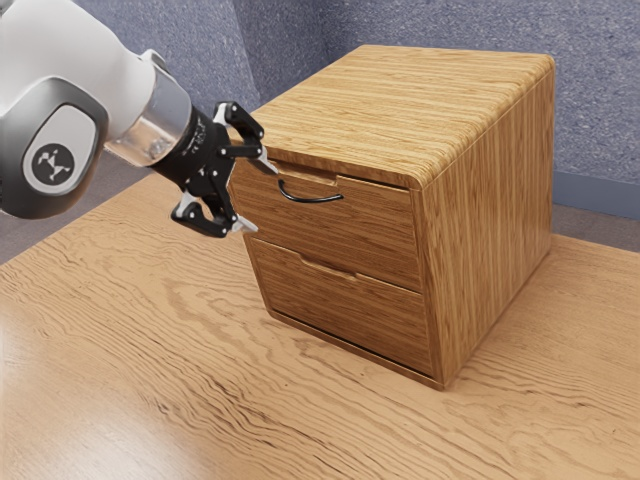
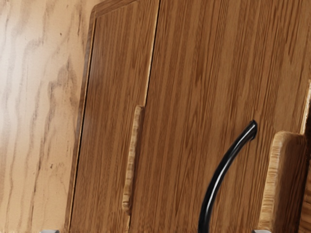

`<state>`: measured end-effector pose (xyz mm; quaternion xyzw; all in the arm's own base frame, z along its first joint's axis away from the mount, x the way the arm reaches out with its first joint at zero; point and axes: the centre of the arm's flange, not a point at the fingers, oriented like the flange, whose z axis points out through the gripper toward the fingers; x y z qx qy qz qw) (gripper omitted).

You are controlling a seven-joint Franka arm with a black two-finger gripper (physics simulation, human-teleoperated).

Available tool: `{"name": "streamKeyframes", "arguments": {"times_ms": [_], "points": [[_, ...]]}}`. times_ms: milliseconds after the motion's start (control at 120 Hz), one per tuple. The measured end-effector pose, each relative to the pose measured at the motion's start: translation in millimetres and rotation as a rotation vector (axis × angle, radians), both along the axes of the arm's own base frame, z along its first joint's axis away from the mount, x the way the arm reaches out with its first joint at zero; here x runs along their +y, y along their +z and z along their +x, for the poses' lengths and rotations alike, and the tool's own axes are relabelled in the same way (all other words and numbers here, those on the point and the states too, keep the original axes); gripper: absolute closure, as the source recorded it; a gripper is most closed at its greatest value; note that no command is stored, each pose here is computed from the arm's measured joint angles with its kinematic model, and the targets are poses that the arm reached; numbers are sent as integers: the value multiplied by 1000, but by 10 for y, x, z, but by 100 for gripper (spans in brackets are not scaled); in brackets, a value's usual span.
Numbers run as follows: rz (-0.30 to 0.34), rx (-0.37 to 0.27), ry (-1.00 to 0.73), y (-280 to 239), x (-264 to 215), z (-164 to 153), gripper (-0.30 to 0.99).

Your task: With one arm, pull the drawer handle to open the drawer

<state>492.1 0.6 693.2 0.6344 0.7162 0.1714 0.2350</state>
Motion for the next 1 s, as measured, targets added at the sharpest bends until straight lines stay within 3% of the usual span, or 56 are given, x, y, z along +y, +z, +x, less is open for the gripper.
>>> {"name": "streamKeyframes", "arguments": {"times_ms": [708,1000], "points": [[7,-43,-72,-53,-119,186,22],[-8,-4,-54,-286,51,171,27]]}}
